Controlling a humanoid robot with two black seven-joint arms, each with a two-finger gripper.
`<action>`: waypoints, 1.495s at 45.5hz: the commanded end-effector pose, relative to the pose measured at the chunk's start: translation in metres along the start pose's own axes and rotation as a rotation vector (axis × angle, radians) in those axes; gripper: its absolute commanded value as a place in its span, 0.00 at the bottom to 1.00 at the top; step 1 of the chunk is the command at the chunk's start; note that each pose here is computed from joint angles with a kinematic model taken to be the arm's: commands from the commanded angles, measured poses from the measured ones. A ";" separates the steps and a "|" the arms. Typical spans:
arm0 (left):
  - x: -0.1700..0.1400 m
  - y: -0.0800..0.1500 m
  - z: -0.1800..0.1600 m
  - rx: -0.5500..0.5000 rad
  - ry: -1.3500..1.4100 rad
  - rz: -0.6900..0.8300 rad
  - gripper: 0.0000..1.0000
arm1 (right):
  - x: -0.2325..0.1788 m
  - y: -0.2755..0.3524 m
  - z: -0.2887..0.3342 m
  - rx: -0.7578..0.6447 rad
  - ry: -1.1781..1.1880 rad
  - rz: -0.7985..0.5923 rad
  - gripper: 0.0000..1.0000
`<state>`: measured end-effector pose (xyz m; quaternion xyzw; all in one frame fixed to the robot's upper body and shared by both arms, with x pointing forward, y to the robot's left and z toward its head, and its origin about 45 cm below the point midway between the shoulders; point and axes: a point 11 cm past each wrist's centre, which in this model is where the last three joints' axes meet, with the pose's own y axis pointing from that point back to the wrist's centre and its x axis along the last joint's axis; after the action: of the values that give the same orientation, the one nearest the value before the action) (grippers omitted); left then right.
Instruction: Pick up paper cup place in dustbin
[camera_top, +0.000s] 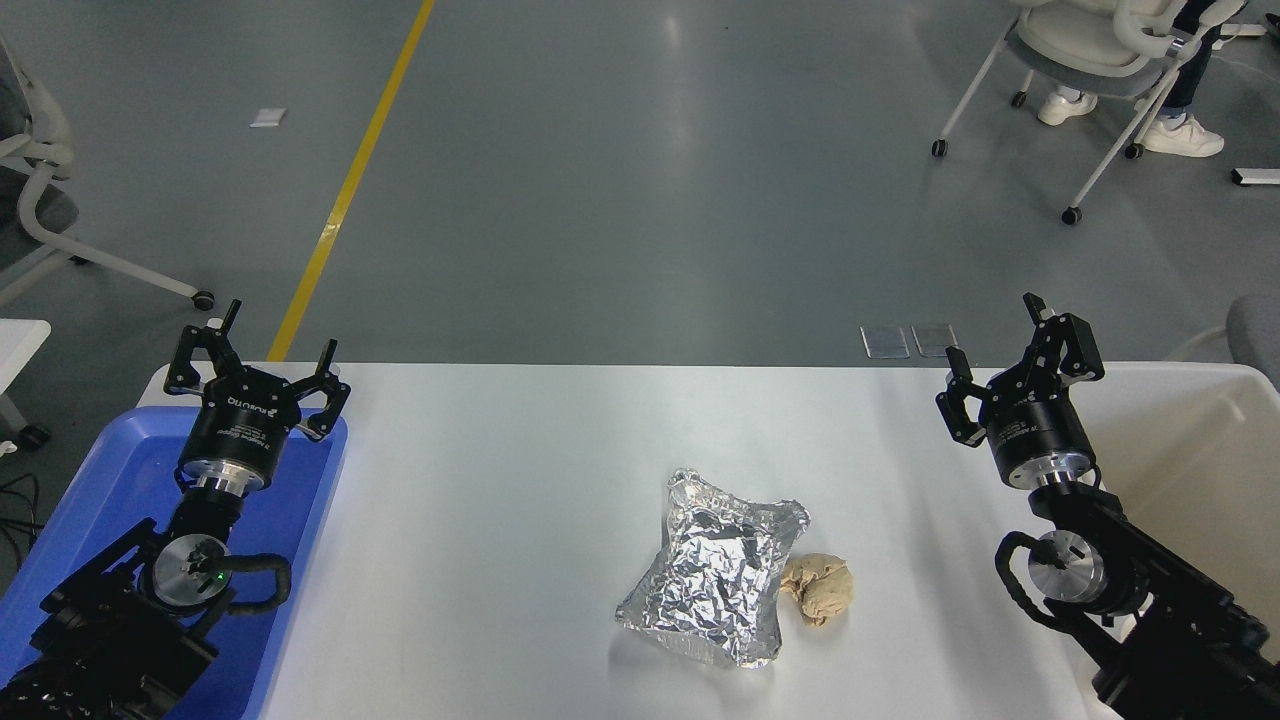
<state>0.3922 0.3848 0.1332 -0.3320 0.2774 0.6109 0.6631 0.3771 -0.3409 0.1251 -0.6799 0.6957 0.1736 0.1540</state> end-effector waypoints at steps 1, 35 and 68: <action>0.000 0.000 0.000 0.000 0.000 0.000 1.00 | 0.003 0.000 -0.002 0.002 0.004 0.007 1.00; -0.001 -0.001 0.000 0.003 -0.001 -0.002 1.00 | 0.033 -0.001 -0.047 -0.165 0.310 -0.100 1.00; -0.002 -0.001 -0.002 0.010 -0.003 -0.005 1.00 | 0.063 0.010 -0.175 -0.672 1.028 -0.318 1.00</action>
<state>0.3932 0.3829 0.1336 -0.3293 0.2781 0.6085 0.6663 0.3755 -0.4556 0.2006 -0.7803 0.5437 0.0100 -0.3089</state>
